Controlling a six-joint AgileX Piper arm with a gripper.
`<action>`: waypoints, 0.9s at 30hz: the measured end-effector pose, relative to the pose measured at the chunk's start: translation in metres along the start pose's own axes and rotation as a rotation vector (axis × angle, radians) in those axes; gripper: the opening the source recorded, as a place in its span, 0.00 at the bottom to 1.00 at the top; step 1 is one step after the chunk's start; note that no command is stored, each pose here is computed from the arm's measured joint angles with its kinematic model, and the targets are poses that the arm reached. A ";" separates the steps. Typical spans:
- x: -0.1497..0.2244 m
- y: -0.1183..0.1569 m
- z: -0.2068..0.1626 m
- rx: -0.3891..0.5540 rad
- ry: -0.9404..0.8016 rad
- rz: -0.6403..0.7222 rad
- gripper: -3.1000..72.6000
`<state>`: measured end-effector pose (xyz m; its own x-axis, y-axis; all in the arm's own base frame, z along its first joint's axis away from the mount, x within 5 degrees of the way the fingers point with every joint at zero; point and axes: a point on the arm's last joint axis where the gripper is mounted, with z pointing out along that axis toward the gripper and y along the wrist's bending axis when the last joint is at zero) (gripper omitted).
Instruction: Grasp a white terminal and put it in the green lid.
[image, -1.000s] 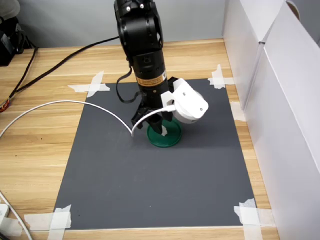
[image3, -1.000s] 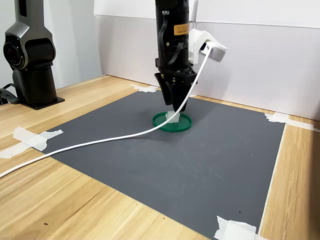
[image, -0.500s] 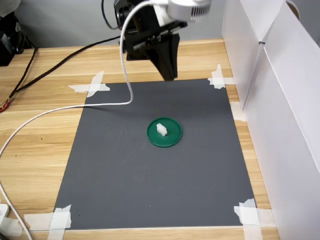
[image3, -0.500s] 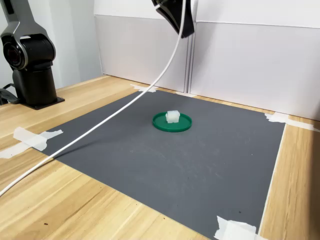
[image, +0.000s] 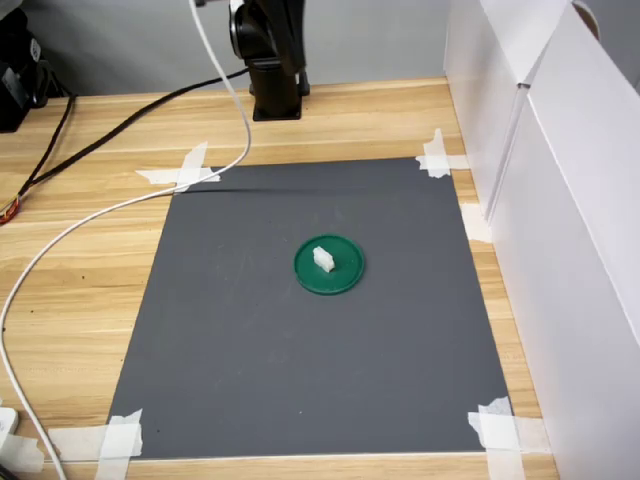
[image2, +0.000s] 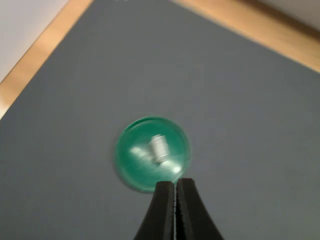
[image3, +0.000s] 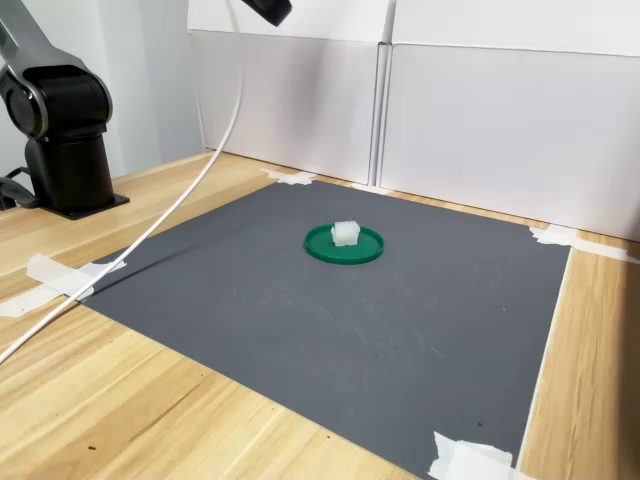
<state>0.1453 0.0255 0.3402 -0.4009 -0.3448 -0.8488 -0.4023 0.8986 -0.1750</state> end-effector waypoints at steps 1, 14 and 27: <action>0.004 -0.001 -0.004 0.031 -0.022 0.024 0.02; 0.093 0.020 -0.016 0.224 -0.121 0.220 0.02; 0.147 0.046 -0.013 0.215 -0.138 0.206 0.02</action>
<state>0.0575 0.0127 0.2142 -0.3346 -0.1231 -0.9343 -0.1357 0.9874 -0.0815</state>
